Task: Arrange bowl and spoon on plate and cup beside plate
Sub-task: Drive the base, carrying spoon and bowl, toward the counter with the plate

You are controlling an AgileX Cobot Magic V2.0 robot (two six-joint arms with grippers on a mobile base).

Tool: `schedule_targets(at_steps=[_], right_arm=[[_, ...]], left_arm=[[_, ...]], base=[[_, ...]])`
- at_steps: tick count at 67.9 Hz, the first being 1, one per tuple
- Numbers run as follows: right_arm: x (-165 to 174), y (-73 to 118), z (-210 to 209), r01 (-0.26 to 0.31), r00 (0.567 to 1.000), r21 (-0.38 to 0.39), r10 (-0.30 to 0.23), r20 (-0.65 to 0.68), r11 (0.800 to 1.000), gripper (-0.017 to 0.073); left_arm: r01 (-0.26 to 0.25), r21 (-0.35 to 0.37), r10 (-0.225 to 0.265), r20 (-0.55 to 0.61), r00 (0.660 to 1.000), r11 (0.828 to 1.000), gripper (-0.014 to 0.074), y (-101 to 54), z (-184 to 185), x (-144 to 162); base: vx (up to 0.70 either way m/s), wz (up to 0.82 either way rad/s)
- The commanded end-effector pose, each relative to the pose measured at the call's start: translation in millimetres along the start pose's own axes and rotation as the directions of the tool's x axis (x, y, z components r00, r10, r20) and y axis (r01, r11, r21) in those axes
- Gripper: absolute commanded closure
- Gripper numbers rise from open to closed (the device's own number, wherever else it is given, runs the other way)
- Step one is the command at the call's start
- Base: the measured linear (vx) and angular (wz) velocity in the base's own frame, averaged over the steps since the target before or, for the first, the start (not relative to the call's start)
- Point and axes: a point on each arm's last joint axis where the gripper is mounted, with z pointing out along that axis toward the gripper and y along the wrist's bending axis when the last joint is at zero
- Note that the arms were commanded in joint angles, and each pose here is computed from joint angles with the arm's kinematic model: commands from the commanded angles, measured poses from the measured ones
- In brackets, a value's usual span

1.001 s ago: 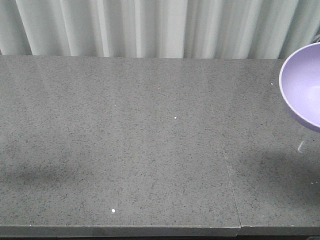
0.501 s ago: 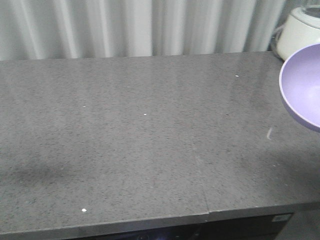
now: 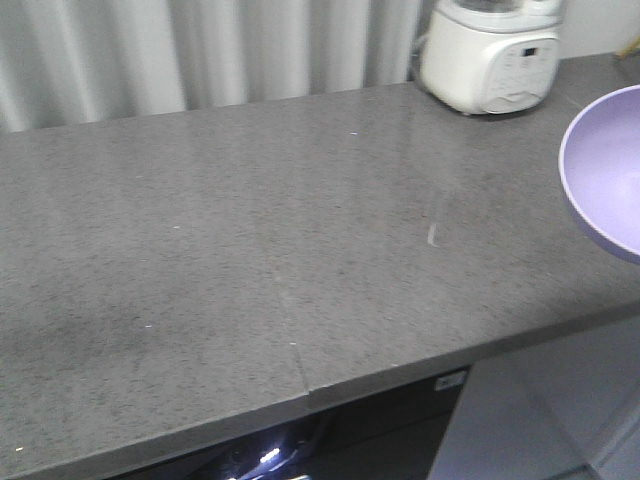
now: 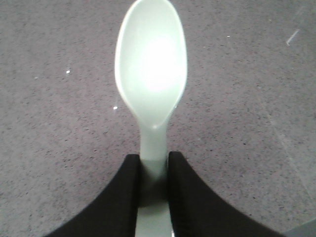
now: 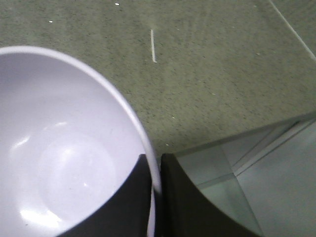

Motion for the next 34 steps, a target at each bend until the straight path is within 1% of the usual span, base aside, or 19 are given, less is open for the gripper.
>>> schedule_targets(at_steps=[1,34], right_arm=[[-9.1,-0.9,-10.3,0.013,0.995,0.010,-0.014,0.095,1.000,0.0565],[-9.1,-0.9,-10.3,0.013,0.995,0.010,-0.014,0.095,1.000,0.0565]], left_arm=[[-0.003,0.014,0.003,0.070,0.998,1.000,0.0600,-0.5,-14.9,-3.5],[-0.003,0.014,0.003,0.070,0.998,1.000,0.0600,-0.5,-14.9,-3.5]], base=[[-0.06,-0.46],[-0.04,-0.39]])
